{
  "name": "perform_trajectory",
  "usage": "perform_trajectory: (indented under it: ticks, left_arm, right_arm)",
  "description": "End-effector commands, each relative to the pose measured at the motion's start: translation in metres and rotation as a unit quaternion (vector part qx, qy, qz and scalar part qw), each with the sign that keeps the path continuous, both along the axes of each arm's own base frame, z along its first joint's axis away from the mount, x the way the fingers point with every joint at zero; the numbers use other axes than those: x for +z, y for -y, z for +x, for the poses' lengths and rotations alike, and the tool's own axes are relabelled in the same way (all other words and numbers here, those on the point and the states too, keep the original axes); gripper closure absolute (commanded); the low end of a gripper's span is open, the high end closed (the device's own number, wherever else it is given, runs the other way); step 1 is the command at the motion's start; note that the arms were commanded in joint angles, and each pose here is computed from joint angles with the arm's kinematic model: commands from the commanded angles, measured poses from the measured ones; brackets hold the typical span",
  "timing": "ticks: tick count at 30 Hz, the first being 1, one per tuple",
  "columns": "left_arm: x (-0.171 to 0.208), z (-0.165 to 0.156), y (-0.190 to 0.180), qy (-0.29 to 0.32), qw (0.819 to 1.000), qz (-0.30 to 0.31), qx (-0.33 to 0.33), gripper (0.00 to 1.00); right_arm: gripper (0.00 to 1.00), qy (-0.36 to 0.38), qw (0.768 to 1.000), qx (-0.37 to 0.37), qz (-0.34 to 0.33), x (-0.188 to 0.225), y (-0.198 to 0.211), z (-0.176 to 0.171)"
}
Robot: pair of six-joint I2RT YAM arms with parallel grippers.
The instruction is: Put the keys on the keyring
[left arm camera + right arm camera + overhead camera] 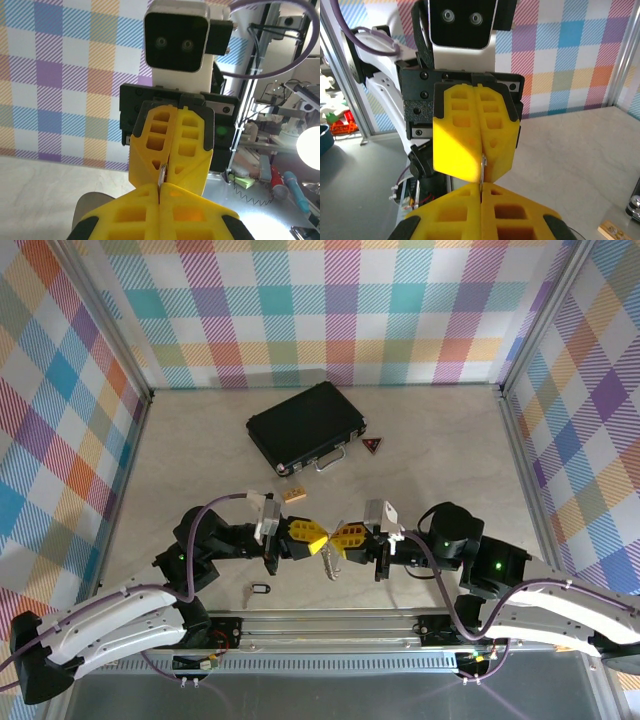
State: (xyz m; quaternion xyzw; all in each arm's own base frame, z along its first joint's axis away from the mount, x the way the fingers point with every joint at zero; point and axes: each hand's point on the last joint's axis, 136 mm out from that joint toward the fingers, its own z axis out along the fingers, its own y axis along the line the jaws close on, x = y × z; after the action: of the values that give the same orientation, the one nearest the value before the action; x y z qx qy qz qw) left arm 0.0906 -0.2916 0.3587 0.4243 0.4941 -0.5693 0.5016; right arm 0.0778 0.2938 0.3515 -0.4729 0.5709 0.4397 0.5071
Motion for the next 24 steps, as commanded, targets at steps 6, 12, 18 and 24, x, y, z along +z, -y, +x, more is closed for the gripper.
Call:
perform_trajectory:
  ticks: [6, 12, 18, 24]
  left_arm:
    - [-0.001, 0.004, -0.003, 0.001, 0.999, 0.026, 0.023, 0.83]
    - [-0.001, 0.004, -0.005, -0.002, 0.999, 0.041, 0.029, 0.72]
    - [-0.006, 0.006, -0.010, 0.004, 0.996, 0.082, 0.043, 0.63]
    - [-0.006, -0.001, -0.015, 0.013, 0.992, 0.122, 0.034, 0.52]
  right_arm:
    - [1.00, 0.039, 0.999, 0.013, -0.026, 0.014, 0.008, -0.007]
    - [1.00, 0.047, 0.997, 0.014, -0.056, 0.004, 0.014, -0.007]
    - [1.00, 0.049, 0.994, 0.028, -0.090, -0.003, 0.013, -0.010]
    - [1.00, 0.048, 0.989, 0.039, -0.136, -0.015, 0.007, -0.009]
